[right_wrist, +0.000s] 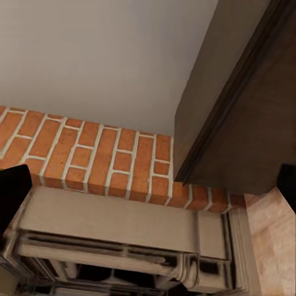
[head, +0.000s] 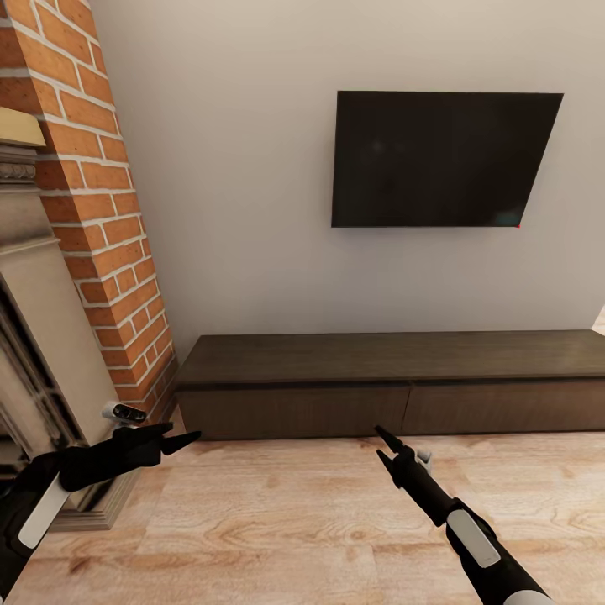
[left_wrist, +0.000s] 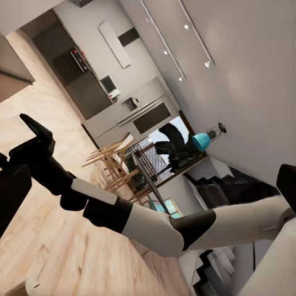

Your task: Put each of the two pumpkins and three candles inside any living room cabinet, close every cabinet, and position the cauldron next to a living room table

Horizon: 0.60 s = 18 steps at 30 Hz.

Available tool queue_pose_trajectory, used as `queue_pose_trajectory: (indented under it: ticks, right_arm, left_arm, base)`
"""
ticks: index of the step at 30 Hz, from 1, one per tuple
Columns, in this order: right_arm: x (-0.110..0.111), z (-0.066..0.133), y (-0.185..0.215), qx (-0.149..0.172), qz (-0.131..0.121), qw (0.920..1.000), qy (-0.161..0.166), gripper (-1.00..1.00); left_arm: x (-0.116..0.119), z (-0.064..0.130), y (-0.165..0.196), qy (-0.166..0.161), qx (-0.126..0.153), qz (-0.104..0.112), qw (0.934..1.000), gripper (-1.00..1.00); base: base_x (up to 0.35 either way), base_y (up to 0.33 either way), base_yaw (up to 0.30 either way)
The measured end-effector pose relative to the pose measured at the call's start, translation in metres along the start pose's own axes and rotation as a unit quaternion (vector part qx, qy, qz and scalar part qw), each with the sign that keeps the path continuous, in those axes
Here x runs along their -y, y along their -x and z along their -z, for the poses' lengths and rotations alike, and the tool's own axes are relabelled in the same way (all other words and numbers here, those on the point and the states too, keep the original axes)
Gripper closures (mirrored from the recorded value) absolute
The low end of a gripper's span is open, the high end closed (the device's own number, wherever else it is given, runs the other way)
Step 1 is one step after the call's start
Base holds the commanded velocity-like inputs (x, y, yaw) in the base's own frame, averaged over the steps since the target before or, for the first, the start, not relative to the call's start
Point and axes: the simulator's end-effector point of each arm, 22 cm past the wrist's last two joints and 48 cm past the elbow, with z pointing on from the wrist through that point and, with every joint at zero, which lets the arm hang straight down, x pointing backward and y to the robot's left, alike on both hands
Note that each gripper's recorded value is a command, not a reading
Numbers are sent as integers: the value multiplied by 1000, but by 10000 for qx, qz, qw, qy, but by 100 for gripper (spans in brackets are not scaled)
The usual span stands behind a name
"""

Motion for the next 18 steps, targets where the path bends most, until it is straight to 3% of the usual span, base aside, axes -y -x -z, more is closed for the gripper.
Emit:
queue_pose_trajectory:
  ticks: [7,18]
  right_arm:
    - [-2,1,9,197,-242,9995,79,-100]
    - [5,3,8,243,-287,9993,-19,-100]
  left_arm:
    - [1,0,1,-2,0,-23,10000,-100]
    - [0,-1,-1,3,-14,-2,10000,-100]
  base:
    - [64,0,0]
    - [323,0,0]
